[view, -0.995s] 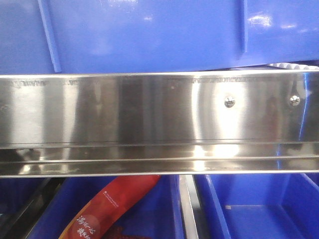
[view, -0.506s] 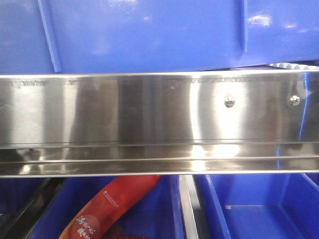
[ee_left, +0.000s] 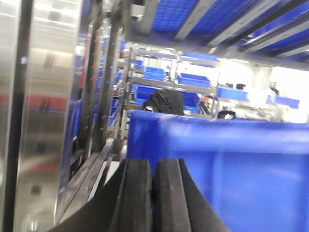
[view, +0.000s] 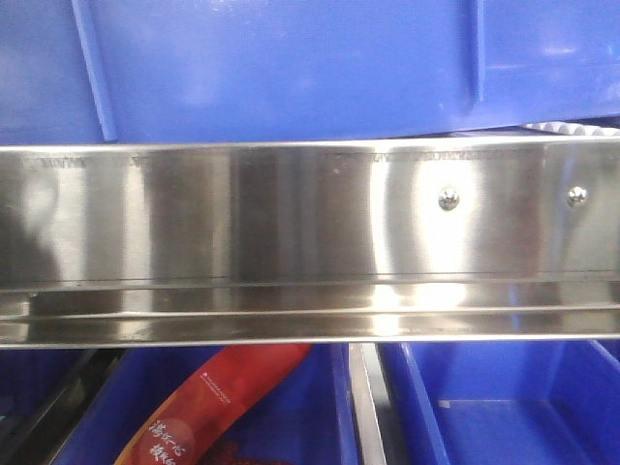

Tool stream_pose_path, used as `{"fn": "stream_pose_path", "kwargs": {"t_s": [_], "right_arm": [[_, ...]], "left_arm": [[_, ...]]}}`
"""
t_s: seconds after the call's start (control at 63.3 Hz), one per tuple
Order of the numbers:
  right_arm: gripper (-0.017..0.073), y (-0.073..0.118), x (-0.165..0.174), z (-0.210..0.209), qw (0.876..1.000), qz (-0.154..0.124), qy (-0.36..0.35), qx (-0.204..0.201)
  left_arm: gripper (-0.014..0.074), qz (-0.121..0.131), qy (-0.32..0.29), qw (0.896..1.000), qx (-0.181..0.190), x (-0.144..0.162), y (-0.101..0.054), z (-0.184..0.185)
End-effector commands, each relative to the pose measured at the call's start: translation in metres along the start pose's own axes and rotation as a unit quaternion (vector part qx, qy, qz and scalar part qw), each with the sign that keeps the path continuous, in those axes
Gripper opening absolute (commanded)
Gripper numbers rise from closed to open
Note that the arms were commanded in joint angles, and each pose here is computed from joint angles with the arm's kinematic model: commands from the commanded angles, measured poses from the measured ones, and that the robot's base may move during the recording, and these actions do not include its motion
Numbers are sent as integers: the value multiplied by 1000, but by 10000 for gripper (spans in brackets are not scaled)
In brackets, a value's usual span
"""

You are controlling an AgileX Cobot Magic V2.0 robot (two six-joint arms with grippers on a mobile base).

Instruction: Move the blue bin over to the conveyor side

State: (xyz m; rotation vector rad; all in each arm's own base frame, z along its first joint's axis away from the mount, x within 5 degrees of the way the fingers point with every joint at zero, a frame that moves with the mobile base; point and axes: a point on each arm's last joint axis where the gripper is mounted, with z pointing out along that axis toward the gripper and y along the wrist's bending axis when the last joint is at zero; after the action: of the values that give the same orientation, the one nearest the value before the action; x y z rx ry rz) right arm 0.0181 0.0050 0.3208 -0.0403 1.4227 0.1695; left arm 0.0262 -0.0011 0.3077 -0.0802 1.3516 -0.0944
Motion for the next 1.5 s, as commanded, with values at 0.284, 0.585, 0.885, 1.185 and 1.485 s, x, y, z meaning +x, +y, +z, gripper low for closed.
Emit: {"fn": "stream_pose_path", "kwargs": {"t_s": [0.284,0.585,0.885,1.185,1.485], "right_arm": [[-79,11,-113,60,977,-7,214,-6],[-79,18,-157,107,973,22,227,-31],[-79,16,-158,170,949,6,314,-30],[-79,12,-155,247,925,-3,379,-27],[-79,32,-134,291,912,-91,399,15]], "left_arm": [[-18,7,176,984,-3,-87,-13,35],[-18,1,226,974,-4,-112,-16,92],[-18,-5,294,956,-7,-117,-15,173],[-18,5,345,938,-6,-102,-13,255],[-18,4,366,930,-8,-87,-10,291]]}}
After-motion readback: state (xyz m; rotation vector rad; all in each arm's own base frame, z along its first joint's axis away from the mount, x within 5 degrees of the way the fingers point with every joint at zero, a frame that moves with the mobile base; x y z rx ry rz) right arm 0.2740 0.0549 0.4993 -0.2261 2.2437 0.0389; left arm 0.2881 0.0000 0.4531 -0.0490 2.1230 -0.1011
